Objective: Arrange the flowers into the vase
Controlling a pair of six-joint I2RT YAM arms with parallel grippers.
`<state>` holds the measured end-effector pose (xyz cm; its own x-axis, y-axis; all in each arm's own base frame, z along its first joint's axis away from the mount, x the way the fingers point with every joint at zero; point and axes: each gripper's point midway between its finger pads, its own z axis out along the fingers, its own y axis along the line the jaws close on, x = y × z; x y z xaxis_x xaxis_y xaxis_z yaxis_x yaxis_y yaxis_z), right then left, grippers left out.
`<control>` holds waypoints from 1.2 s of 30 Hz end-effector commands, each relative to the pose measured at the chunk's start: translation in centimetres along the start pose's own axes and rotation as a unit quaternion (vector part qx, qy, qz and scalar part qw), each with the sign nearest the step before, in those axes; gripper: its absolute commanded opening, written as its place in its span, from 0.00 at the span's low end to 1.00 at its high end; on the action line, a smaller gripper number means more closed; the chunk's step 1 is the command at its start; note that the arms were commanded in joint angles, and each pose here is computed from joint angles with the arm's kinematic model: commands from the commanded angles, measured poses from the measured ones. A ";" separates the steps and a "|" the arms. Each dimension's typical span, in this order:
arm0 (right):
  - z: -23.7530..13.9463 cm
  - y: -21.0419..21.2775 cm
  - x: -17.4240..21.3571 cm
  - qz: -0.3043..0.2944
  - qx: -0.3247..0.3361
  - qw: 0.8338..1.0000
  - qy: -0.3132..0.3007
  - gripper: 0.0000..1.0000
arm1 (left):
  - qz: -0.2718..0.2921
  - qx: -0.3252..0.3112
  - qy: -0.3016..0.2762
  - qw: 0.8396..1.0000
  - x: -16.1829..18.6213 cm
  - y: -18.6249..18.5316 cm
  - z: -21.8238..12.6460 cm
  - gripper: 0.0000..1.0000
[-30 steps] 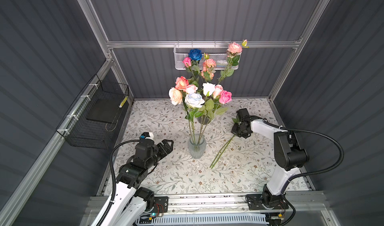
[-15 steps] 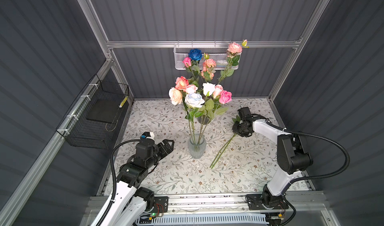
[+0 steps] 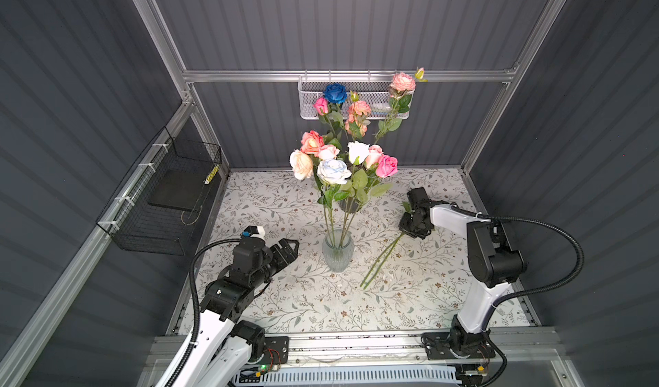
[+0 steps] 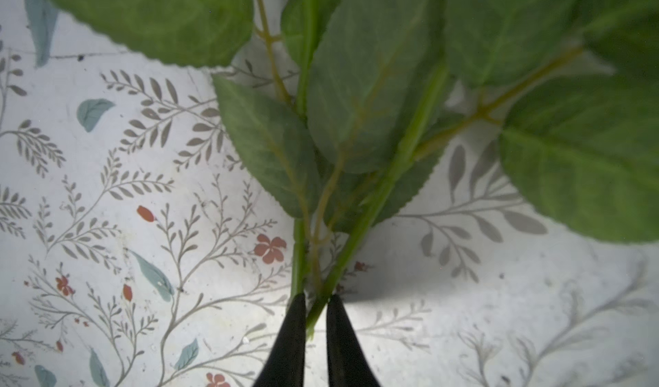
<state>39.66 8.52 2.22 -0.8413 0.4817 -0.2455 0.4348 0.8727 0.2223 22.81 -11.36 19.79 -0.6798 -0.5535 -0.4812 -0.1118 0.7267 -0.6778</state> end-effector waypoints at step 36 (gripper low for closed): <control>0.6 -0.5 -1.2 0.011 0.004 1.000 -0.003 0.18 | 0.014 0.011 -0.005 1.000 -0.5 -0.9 -0.9 0.88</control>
<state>40.28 8.04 1.92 -0.8337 0.4954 -0.2439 0.4455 0.8644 0.2331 22.62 -11.34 20.14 -0.6775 -0.5542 -0.4837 -0.1043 0.7233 -0.6826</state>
